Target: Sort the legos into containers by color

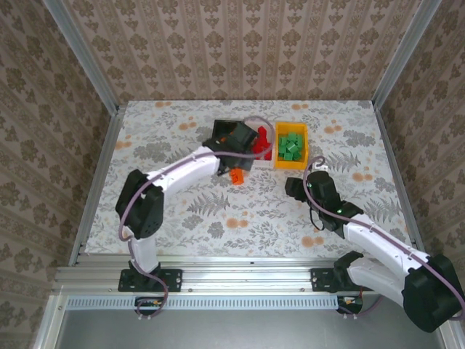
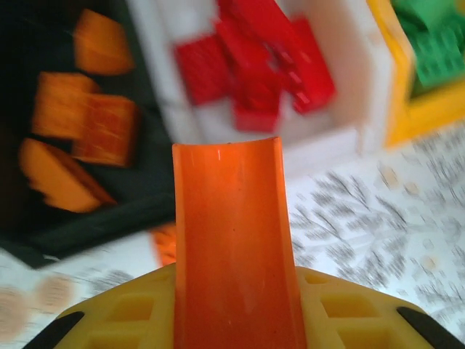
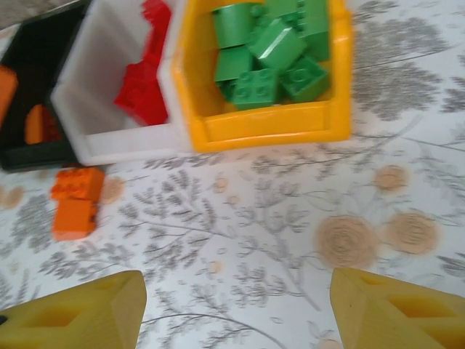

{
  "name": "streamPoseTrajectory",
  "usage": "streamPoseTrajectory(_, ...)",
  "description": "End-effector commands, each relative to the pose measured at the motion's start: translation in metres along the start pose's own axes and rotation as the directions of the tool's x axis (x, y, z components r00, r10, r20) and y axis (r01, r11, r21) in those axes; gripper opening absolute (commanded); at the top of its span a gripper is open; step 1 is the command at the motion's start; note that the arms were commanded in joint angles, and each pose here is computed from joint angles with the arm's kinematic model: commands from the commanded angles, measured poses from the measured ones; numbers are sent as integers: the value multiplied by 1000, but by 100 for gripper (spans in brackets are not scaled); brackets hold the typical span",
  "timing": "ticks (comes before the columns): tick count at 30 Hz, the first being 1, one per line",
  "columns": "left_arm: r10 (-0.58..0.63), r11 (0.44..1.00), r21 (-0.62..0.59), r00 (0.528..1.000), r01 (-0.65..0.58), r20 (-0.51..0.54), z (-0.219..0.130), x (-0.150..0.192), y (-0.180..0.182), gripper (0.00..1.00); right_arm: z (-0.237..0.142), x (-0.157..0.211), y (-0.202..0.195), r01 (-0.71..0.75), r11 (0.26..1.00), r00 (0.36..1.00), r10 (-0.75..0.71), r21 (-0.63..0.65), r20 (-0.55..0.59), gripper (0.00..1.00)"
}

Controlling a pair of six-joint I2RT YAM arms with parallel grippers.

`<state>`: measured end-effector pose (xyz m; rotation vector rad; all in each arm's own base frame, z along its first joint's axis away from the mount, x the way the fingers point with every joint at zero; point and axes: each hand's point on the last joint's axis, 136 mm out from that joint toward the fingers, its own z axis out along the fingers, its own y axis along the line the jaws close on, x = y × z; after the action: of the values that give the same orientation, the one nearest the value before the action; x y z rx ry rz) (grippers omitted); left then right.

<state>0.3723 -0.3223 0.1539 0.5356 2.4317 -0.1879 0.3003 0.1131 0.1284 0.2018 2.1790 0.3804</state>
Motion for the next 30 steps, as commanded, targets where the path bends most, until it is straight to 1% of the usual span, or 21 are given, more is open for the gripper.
streamPoseTrajectory(1,-16,997,-76,1000,15,-17,4,-19,51,27,4,10,46,31,973,998,-40,-230,-37,69)
streamPoseTrajectory(3,-34,995,-96,999,32,-23,14,-31,68,27,5,13,56,54,964,997,-66,-259,-39,70)
streamPoseTrajectory(8,-52,992,-115,998,47,-38,44,-51,87,26,4,13,52,65,969,997,-71,-239,-16,71)
streamPoseTrajectory(12,-52,995,-87,997,47,-55,70,-58,90,26,4,11,49,67,973,997,-70,-221,-7,72)
streamPoseTrajectory(16,-51,996,-79,996,45,-79,87,-59,91,28,4,11,48,67,974,998,-70,-214,-6,72)
streamPoseTrajectory(19,-58,996,-66,994,52,-92,95,-57,88,35,4,11,47,69,976,997,-72,-208,-7,72)
streamPoseTrajectory(21,-61,996,-67,993,55,-96,97,-56,89,44,4,11,46,71,977,997,-74,-203,-7,72)
streamPoseTrajectory(22,-63,996,-67,993,56,-97,97,-56,89,47,4,11,45,72,977,997,-75,-201,-8,72)
streamPoseTrajectory(24,-65,996,-71,993,58,-96,91,-57,89,58,4,11,46,72,977,997,-75,-201,-8,72)
streamPoseTrajectory(25,-67,995,-73,994,60,-87,85,-59,90,64,4,11,45,73,977,997,-76,-200,-7,72)
streamPoseTrajectory(28,-63,996,-63,997,60,-39,56,-66,85,71,4,11,45,76,977,997,-79,-198,-9,72)
streamPoseTrajectory(30,-49,997,-59,999,49,5,33,-67,76,74,4,10,45,76,978,997,-78,-195,-5,72)
